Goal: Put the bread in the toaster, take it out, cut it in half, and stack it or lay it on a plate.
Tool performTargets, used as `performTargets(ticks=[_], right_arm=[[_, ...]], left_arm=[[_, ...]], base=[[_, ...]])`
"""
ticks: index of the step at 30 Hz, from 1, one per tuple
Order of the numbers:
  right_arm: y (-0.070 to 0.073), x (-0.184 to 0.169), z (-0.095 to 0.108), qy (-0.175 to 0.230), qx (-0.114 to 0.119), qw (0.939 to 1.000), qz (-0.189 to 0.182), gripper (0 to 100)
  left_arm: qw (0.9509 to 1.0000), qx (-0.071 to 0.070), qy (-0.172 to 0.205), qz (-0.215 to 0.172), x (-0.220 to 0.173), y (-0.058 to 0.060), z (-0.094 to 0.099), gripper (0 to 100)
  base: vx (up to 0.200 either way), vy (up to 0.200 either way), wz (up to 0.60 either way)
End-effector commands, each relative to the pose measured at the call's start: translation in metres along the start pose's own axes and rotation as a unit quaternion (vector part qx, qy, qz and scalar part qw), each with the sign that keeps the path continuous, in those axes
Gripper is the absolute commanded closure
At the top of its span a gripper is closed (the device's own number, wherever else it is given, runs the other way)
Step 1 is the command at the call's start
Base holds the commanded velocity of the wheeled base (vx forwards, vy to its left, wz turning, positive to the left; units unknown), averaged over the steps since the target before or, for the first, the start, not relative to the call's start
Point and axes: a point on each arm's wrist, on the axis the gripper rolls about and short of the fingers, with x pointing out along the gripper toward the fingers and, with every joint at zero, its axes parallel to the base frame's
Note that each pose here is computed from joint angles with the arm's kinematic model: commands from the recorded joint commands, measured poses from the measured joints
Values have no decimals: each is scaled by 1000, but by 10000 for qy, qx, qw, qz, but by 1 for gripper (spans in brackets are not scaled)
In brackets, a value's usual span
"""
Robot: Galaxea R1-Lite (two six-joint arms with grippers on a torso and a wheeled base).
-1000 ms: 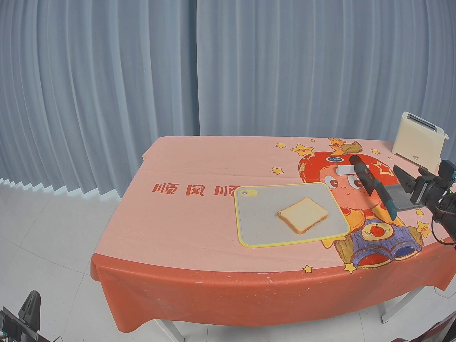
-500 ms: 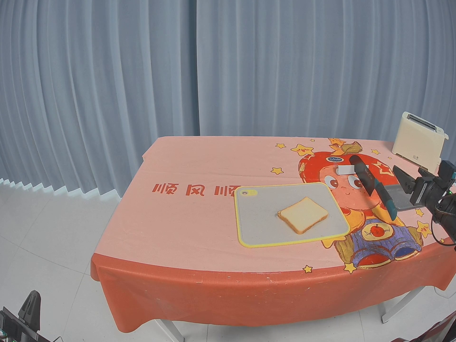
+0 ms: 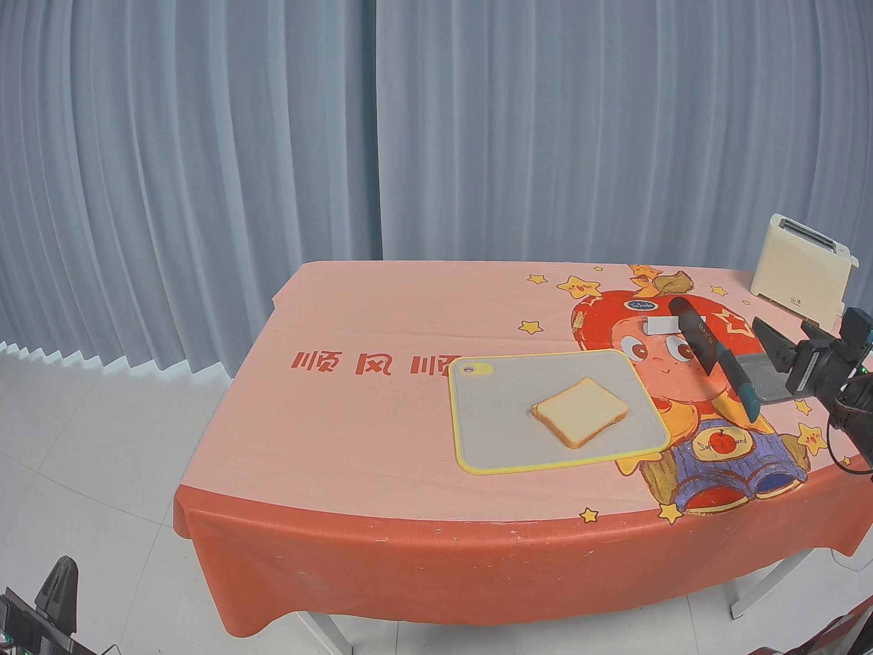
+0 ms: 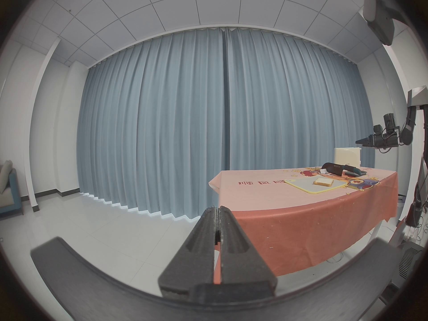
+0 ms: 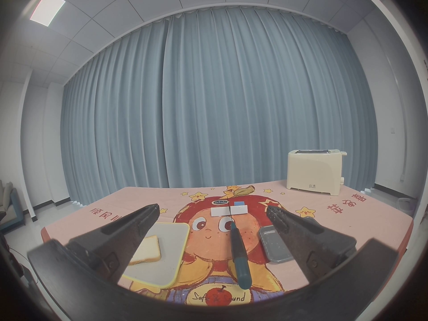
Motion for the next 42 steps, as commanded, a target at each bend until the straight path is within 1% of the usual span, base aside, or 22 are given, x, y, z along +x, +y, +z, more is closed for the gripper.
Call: performTargets(ticks=[1, 7, 13, 15, 22, 27, 29, 32, 37, 42], right_arm=[[0, 0, -1, 26, 3, 10000, 3, 0], [0, 0, -2, 47, 5, 10000, -22, 0], [0, 0, -8, 168, -1, 9999, -41, 0], [3, -1, -8, 160, -10, 9999, 29, 0], [3, 1, -6, 137, -3, 9999, 31, 0], [1, 9, -9, 241, -3, 9997, -2, 0], [2, 10, -8, 218, -4, 9998, 0, 0], [1, 17, 0, 105, -28, 9999, 19, 0], [-1, 32, 3, 272, -24, 9996, -3, 0], [-1, 40, 8, 394, -25, 9992, -14, 0]], left_arm=[[10000, -1, 7, -4, 0, 0, -5, 100], [10000, -1, 7, 4, 0, 0, -5, 100], [10000, -1, 7, -4, 0, 0, -5, 100], [10000, -1, 7, 4, 0, 0, -5, 100], [10000, -1, 0, -4, 0, 0, -5, 100], [10000, -1, 0, -4, 0, 0, -5, 100], [10000, -1, 7, 4, 0, 0, -5, 100], [10000, -1, 7, -4, 0, 0, -5, 100], [10000, -1, 7, 4, 0, 0, -5, 100], [10000, -1, 7, -4, 0, 0, -5, 100]], base=[[0, 0, 0], [0, 0, 0], [0, 0, 0], [0, 0, 0], [0, 0, 0], [0, 0, 0], [0, 0, 0], [0, 0, 0], [0, 0, 0], [0, 0, 0]])
